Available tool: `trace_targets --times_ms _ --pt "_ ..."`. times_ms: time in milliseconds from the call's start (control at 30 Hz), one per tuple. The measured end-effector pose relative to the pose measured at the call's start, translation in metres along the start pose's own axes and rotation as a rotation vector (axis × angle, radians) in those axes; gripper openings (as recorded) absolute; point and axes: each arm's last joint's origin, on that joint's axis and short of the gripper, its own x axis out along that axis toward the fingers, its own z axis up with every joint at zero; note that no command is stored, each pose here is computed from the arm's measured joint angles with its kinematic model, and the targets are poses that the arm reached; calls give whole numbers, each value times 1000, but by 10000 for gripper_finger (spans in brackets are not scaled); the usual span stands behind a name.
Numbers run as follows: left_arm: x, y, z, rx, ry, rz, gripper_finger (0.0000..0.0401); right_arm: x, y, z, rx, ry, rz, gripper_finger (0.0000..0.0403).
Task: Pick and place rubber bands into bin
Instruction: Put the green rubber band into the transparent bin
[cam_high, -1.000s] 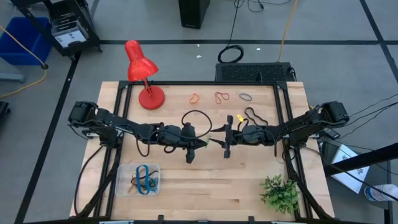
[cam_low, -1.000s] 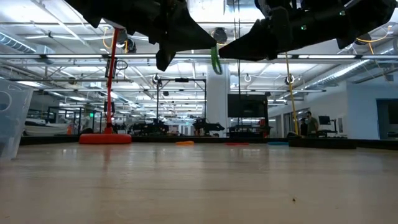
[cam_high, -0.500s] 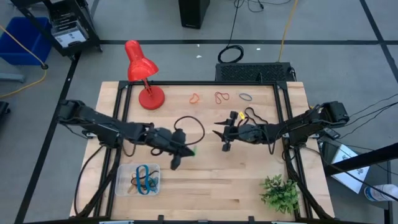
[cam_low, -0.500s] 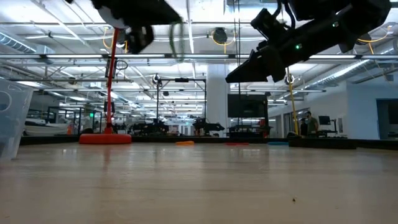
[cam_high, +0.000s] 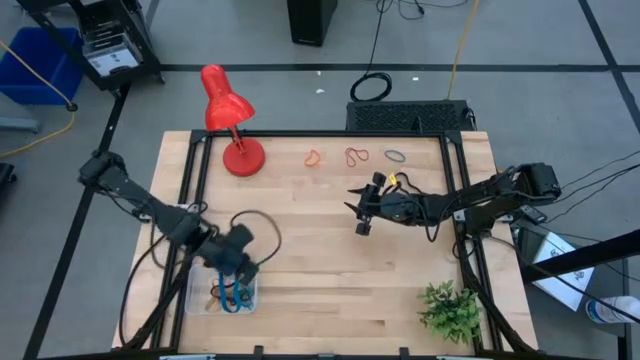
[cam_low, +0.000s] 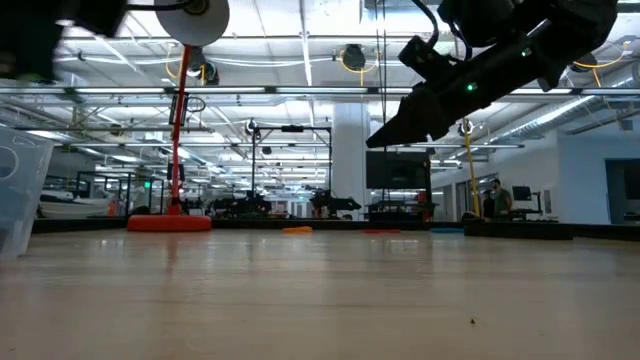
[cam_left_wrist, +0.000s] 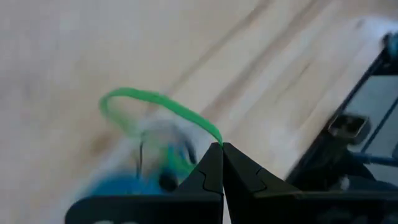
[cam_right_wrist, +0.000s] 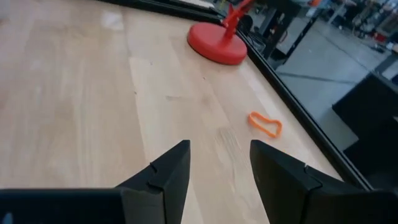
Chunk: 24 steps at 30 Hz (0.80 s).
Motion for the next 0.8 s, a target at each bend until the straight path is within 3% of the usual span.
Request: trace_targets --times_ms 233,400,567,800 --pt "-5 2 -41 -143 96 26 1 4 -9 -5 60 35 -32 158" --pt "3 15 -59 -228 123 227 0 5 -13 -14 73 55 -45 161" --pt "22 16 -67 -240 177 343 2 4 -14 -16 72 60 -47 158" --pt "40 17 -71 -227 162 415 5 5 -14 -11 94 13 -52 156"
